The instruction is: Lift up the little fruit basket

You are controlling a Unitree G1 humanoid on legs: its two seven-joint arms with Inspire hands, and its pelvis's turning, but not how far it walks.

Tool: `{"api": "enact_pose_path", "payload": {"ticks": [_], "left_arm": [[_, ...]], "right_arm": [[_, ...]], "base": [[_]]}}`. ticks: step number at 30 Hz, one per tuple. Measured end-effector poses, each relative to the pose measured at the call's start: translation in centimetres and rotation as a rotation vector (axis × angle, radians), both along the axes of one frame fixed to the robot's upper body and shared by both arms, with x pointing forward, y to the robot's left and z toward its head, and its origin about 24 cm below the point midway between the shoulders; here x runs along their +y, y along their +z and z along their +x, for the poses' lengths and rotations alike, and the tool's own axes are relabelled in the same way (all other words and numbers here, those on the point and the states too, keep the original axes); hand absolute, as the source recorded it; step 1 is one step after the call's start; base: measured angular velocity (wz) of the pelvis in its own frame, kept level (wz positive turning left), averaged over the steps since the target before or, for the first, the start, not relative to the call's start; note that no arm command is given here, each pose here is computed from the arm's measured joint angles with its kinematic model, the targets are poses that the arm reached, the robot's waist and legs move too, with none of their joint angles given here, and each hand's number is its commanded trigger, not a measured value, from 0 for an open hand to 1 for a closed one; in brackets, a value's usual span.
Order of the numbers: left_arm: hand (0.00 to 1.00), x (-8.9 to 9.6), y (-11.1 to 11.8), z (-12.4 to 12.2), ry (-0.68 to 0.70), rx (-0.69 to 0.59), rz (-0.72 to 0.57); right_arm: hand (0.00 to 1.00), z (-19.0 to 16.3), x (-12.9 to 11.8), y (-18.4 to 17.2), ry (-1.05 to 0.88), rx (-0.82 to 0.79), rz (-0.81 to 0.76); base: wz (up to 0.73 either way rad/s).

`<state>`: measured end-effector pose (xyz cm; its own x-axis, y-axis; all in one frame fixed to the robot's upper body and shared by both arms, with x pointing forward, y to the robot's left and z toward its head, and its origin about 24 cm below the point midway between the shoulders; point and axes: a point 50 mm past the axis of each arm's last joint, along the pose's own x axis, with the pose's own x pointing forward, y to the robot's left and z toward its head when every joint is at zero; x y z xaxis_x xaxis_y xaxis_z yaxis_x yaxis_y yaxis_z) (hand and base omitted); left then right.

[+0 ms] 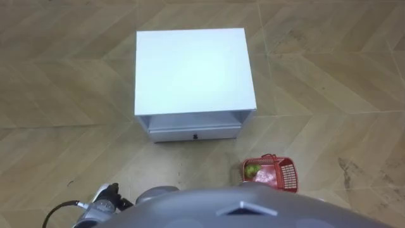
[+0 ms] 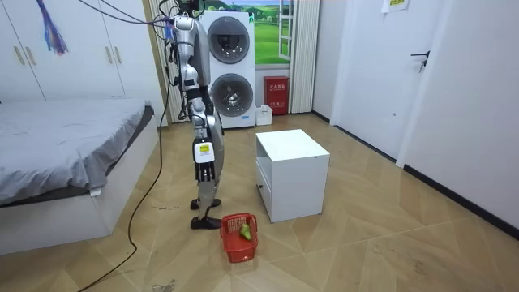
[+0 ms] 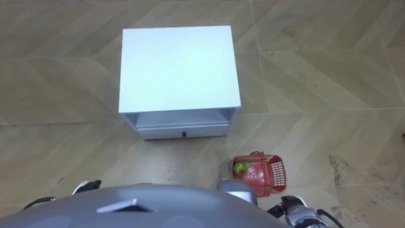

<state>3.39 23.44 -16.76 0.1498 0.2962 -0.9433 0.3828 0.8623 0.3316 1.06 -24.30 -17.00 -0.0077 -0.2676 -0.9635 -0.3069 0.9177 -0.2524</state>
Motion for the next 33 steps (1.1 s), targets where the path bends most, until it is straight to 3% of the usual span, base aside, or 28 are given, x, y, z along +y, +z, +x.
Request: {"api": "enact_pose_path", "payload": {"ticks": [15, 33], "left_arm": [[0.0, 0.2, 0.1, -0.9, 0.014, -0.007, 0.08], [0.0, -0.4, -0.1, -1.2, 0.017, -0.01, 0.057]], "right_arm": [[0.0, 1.7, 0.1, 0.0, -0.016, -0.075, 0.004], [0.0, 0.4, 0.5, -0.1, -0.009, -0.022, 0.025]], "base": [[-0.03], [0.03]]}}
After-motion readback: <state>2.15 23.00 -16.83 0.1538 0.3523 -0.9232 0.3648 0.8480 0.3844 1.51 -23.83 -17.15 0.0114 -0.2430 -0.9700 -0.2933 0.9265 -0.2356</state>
